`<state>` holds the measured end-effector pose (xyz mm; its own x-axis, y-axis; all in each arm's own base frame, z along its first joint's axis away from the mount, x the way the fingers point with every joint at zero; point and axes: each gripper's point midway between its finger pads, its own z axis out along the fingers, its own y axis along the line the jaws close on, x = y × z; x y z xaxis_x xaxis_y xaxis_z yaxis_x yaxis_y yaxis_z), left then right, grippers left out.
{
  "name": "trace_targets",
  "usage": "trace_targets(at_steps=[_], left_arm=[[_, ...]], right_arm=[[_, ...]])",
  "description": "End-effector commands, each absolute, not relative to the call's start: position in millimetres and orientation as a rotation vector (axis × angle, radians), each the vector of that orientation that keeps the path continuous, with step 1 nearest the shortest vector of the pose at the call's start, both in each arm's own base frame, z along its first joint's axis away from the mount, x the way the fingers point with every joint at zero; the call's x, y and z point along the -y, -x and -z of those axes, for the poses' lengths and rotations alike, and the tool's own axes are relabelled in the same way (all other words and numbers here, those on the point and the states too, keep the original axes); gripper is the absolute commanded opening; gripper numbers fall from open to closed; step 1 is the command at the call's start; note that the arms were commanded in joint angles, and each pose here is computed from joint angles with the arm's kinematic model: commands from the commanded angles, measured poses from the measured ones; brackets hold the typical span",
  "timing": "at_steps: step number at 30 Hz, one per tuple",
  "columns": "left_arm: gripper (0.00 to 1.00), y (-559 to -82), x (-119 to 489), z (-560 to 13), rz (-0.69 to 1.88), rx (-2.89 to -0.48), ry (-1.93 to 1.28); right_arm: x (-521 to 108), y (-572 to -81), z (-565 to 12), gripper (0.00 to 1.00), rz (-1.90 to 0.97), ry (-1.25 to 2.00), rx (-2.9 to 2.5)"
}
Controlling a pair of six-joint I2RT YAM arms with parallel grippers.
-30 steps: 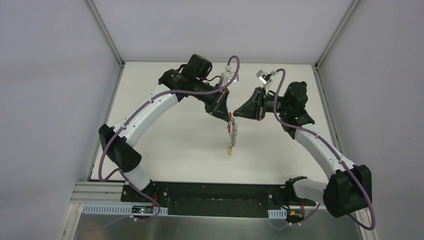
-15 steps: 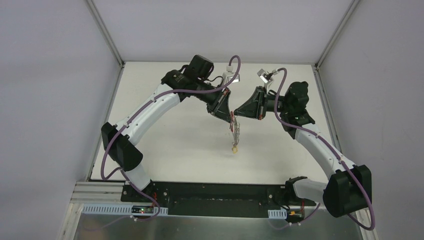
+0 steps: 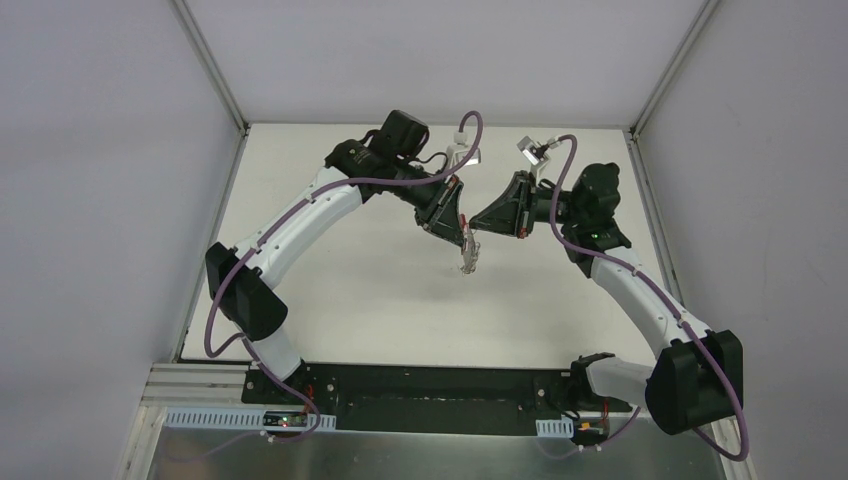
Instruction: Put the keys on the keyring
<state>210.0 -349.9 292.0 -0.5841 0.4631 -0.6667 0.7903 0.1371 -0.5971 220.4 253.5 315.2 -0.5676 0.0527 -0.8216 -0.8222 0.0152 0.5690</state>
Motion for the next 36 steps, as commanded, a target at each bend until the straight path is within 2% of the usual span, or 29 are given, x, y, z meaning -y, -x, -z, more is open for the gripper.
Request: trace_targets(at_steps=[1,6,13,36], left_arm=[[0.21,-212.6,342.8,-310.5,1.426,-2.039,-1.204],[0.28,-215.7,343.2,-322.9,1.416,-1.982,-1.203],[0.29,-219.8,351.3,-327.4,1.46,-1.969,-1.179],[0.18,-209.6,360.5,-321.0,1.536,-1.963,-1.197]], right_arm=[[-249.2,-217.7,-330.9,0.0,-1.585,0.849,-1.512],[-249.1,-218.7,-329.7,0.0,-1.588,0.841,-1.512],[-249.1,-219.2,-328.9,0.0,-1.589,0.836,-1.515],[-248.4,-223.4,-327.4,0.0,-1.583,0.807,-1.527]])
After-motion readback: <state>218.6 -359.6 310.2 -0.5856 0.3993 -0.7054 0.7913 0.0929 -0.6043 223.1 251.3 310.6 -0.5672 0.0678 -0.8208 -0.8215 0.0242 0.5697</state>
